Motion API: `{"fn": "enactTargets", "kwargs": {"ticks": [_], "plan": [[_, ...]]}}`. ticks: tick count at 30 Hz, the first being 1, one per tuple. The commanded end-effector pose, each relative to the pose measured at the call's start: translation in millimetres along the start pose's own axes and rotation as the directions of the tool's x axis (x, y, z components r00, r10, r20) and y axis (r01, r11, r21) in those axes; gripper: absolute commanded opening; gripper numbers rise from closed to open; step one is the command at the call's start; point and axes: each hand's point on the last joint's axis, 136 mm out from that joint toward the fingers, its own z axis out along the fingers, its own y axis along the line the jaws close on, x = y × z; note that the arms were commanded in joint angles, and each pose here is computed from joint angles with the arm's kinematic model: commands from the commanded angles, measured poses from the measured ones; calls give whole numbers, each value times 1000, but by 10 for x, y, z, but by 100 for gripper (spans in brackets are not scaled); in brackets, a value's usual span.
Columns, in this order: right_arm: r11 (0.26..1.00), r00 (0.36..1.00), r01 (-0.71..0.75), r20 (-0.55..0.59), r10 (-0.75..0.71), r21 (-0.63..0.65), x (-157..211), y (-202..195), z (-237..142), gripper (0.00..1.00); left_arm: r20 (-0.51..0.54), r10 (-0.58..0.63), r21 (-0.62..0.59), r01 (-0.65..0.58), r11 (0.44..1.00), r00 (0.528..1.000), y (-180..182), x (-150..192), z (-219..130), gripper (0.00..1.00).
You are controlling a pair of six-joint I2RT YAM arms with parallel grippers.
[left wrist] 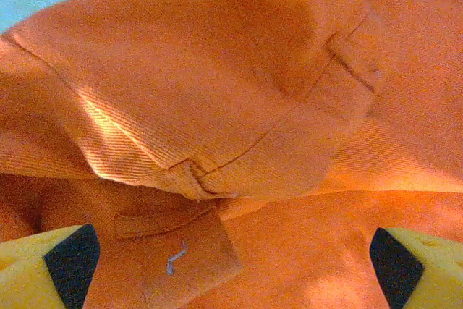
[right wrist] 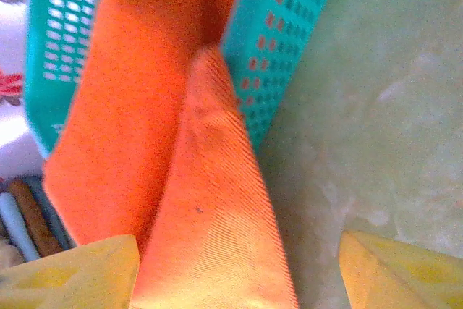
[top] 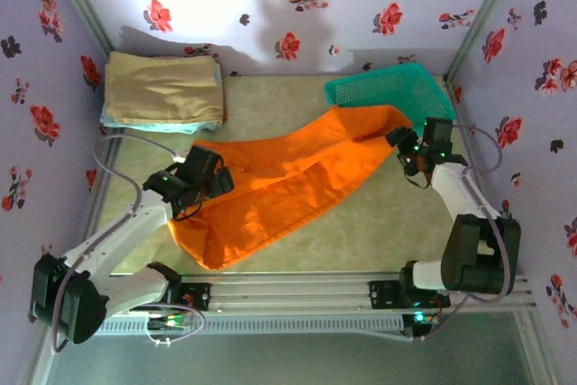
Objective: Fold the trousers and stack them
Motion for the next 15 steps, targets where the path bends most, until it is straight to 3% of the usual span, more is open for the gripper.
{"fn": "enactTargets", "kwargs": {"ticks": [1,6,9,11,15], "plan": [[999,998,38,-45,-40,-38,12,74,123,65,72,-28,6,28,1000,997,33,-103,94,100],[995,996,70,-45,-73,-67,-72,249,120,25,43,-46,1,46,999,998,164,24,206,99],[993,995,89,-30,-92,-77,-125,338,82,8,32,-55,-1,56,998,998,229,70,227,99],[992,994,104,-34,-106,-74,-152,372,92,0,30,-58,5,57,998,998,252,84,225,99],[990,992,118,-32,-120,-71,-189,427,55,1,30,-51,17,51,999,998,249,64,204,99]]}}
